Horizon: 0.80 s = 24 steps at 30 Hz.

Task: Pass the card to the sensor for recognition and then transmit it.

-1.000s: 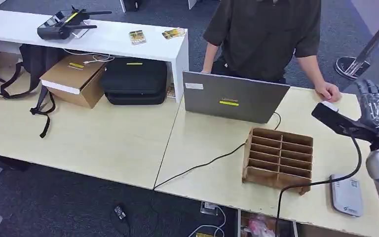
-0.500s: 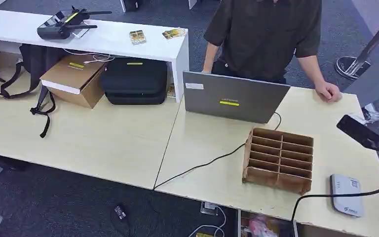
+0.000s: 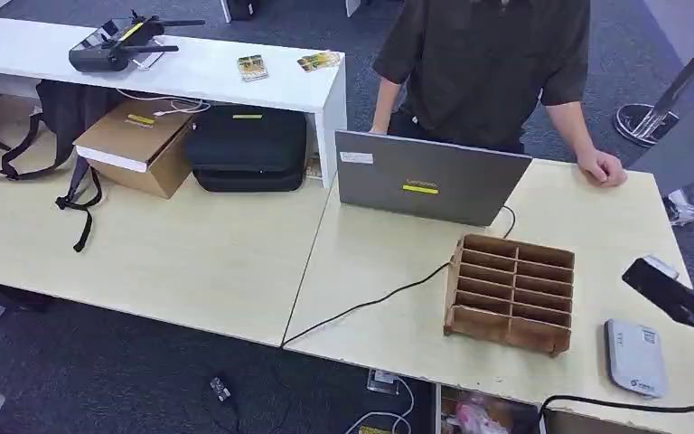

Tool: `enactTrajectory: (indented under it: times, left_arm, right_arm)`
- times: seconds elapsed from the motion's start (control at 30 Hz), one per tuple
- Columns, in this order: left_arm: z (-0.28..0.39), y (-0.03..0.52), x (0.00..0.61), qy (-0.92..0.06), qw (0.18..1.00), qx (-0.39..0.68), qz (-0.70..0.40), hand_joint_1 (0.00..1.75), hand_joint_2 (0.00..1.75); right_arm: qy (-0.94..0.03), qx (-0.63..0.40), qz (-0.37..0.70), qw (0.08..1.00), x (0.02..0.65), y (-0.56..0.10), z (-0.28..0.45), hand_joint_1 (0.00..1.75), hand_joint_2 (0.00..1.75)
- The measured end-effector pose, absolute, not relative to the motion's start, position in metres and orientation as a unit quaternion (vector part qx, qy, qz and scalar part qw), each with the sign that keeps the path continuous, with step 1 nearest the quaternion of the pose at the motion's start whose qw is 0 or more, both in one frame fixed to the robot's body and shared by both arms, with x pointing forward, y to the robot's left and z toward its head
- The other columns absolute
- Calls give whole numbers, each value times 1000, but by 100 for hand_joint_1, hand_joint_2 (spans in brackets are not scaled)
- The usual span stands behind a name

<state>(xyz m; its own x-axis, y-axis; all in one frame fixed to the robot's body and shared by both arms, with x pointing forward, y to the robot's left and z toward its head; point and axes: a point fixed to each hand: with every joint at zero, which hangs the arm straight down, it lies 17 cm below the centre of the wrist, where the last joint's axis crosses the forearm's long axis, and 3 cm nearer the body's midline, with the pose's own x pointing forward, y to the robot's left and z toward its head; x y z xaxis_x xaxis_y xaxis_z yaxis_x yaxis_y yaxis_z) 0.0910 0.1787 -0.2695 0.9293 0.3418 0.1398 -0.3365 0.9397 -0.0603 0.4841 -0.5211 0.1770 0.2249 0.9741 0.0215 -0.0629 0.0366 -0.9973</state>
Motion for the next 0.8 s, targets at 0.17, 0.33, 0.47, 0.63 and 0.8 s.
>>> enactTrajectory:
  times: [0.17, 0.33, 0.47, 0.63, 0.8]
  left_arm:
    - [-270, 180, 90, -73, 981, -17, 177, 0, 0]
    - [-270, 180, 90, -73, 981, -17, 179, 0, 0]
    - [-270, 180, 90, -72, 981, -17, 180, 0, 0]
    - [-270, 180, 90, -72, 981, -17, 181, 0, 0]
    - [-270, 180, 90, -73, 981, -17, 180, 0, 0]
  right_arm:
    - [-426, -524, 451, 583, 469, -526, 170, 0, 175]
    - [-423, -521, 452, 588, 455, -528, 163, 0, 175]
    - [-422, -519, 454, 589, 446, -527, 158, 0, 175]
    - [-419, -519, 453, 591, 440, -526, 154, 0, 175]
    - [-420, -508, 451, 602, 429, -517, 138, 0, 175]
